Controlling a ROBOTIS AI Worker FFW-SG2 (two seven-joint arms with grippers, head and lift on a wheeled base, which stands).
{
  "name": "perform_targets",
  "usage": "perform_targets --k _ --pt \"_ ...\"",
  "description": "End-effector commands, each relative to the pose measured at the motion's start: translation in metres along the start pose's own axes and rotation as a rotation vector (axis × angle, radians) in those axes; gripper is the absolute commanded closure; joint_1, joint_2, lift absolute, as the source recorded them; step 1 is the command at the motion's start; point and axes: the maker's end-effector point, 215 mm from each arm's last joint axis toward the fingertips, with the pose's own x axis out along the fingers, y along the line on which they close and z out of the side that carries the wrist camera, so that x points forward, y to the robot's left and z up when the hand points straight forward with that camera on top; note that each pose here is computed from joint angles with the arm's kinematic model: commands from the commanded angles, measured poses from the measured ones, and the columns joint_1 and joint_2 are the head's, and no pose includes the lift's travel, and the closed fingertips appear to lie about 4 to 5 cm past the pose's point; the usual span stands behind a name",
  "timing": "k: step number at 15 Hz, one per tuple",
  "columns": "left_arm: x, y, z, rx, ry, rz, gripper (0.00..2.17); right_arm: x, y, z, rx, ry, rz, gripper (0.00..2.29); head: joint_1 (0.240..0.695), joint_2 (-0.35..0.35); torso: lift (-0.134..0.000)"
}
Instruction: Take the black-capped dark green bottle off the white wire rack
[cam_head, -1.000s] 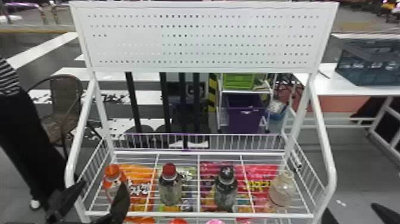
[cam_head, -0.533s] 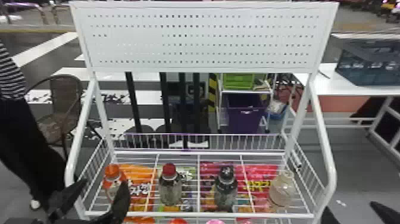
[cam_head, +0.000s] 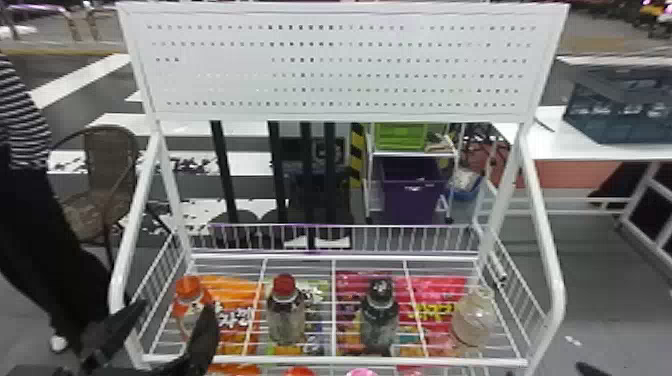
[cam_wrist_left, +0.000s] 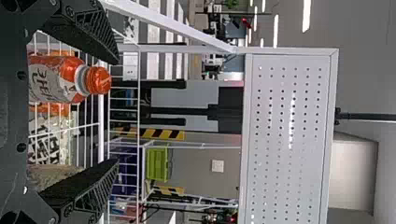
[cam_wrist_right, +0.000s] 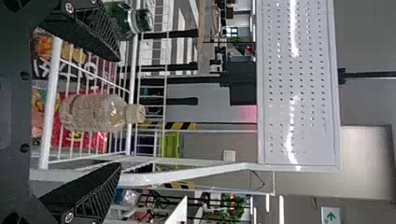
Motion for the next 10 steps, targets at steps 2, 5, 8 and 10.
perform_targets --k 2,5,8,10 --pt "0.0 0.001 -0.002 0.001 0.004 0.001 0.15 0.019 0.052 -0.049 0.01 0.024 0.056 0.12 0.499 0.0 0.0" --pt "0.0 0.0 -0.005 -0.001 0.008 0.0 0.15 0.048 0.083 -0.081 0.019 0.022 0.089 0.12 0.499 0.0 0.0" --pt "0.0 -0.003 -0.006 -0.003 0.01 -0.004 0.15 0.082 0.111 -0.096 0.006 0.025 0.133 0.12 0.499 0.0 0.0" --pt "0.0 -0.002 -0.008 -0.002 0.013 -0.004 0.15 0.106 0.121 -0.092 -0.017 0.013 0.131 0.12 0.499 0.0 0.0"
